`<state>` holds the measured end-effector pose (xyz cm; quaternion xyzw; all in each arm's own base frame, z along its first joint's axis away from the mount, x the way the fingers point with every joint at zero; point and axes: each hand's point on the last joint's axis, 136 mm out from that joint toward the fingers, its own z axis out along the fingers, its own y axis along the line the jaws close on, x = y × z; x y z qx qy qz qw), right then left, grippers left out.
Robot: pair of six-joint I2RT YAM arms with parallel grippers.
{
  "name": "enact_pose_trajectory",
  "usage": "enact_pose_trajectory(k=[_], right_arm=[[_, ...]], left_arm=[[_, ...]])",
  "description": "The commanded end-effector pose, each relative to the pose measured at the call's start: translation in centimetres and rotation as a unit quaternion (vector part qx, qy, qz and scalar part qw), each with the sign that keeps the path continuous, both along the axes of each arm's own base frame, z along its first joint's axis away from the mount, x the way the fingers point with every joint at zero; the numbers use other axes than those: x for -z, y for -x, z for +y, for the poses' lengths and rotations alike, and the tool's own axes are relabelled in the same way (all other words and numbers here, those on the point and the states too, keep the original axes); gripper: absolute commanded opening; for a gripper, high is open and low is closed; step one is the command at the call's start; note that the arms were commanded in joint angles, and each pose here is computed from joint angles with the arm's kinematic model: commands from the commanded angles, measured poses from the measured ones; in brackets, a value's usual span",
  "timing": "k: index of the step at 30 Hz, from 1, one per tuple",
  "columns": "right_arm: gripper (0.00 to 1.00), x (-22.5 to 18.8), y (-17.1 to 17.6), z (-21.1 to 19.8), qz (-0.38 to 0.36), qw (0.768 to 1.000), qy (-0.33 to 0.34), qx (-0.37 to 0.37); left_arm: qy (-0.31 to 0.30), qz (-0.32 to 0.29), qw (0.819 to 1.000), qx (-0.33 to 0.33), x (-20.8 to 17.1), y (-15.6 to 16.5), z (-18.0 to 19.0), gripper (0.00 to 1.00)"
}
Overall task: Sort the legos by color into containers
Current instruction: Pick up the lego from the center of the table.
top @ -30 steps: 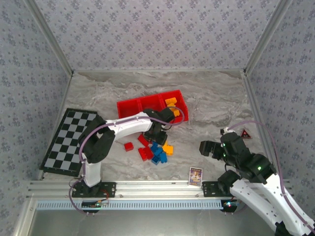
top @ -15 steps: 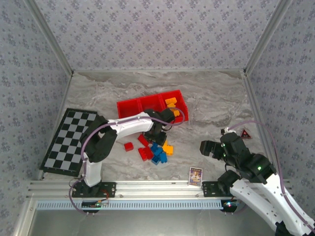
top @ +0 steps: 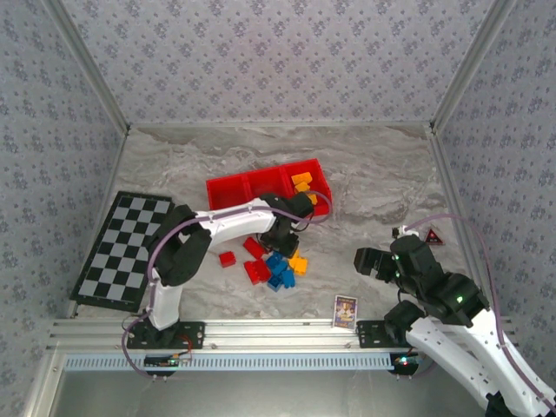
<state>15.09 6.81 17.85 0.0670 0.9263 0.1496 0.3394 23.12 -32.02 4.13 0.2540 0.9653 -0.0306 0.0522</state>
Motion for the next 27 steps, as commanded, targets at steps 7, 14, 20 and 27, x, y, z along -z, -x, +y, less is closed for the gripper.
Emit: enact_pose_trajectory(k=[7, 14, 20, 27], right_arm=[[1.00, -0.2, 0.2, -0.8, -0.005, 1.000, 0.006, 0.018], [1.00, -0.4, 0.0, -0.8, -0.007, 1.000, 0.001, 0.019], [1.00, -0.6, -0.1, -0.9, -0.007, 1.000, -0.005, 0.023], [1.00, -0.5, -0.3, -0.8, -0.004, 1.000, -0.006, 0.021]], left_arm=[[-0.025, -0.003, 0.999, 0.025, 1.0, -0.5, -0.6, 0.37], [-0.023, -0.012, 0.999, 0.031, 0.8, -0.8, -0.7, 0.23], [-0.013, -0.048, 0.998, 0.024, -1.4, -1.7, -0.5, 0.17], [0.010, -0.117, 0.993, -0.019, -6.4, -4.2, -0.1, 0.07]])
